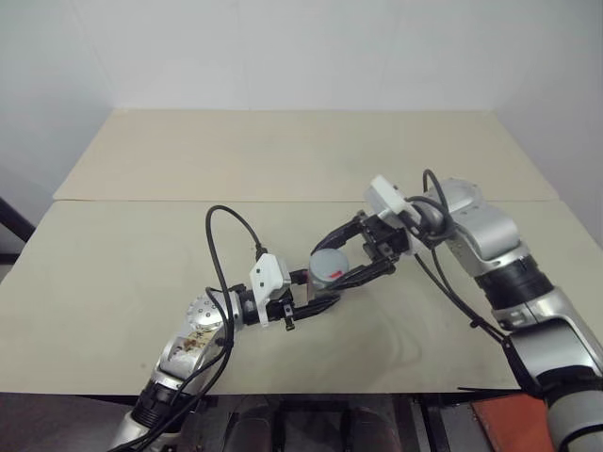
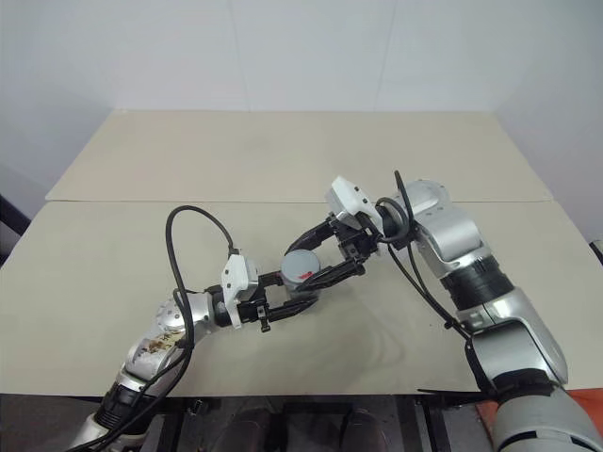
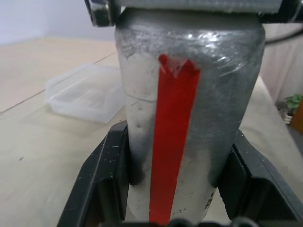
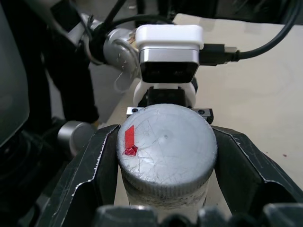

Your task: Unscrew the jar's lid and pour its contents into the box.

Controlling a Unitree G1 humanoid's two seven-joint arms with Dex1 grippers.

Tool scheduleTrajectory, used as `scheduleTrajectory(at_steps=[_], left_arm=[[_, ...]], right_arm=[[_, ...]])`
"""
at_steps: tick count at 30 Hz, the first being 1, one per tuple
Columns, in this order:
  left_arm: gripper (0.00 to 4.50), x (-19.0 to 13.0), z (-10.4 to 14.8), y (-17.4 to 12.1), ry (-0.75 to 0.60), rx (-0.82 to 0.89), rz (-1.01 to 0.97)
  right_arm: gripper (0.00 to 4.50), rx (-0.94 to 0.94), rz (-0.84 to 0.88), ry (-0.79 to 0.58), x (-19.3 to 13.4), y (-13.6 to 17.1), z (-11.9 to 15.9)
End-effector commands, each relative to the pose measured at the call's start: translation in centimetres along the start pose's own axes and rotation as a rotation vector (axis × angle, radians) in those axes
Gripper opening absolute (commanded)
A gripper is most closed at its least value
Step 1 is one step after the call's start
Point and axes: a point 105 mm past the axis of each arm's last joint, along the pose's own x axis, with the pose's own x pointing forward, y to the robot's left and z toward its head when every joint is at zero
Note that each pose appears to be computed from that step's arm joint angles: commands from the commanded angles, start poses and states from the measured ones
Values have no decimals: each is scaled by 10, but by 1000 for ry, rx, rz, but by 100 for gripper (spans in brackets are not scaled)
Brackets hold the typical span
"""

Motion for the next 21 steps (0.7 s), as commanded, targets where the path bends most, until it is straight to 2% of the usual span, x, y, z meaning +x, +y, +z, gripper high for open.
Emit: scheduleTrajectory(at_steps=[1,2,4,7,8,12,17,21], left_arm=[[212,10,26,-7,-90,62,-44],[212,10,26,-7,-88,62,-42],[212,10,25,-7,-89,58,-37],[212,11,24,-5,-88,53,-27],[212,10,24,-4,-88,53,-25],[212,9,19,0,-80,43,-2],[212,9,11,6,-61,39,32],[212,13,8,15,-60,47,69]], right_arm=[[279,-41,67,5,0,6,-5],[279,-40,62,-5,-1,6,-4],[350,-43,46,-15,-3,4,-4],[433,-45,32,-23,-7,6,-5],[446,-48,24,-31,-9,6,-4],[446,-118,-144,-39,-28,10,7],[446,-198,-498,-62,-48,26,39],[446,-166,-795,-109,-38,39,53]])
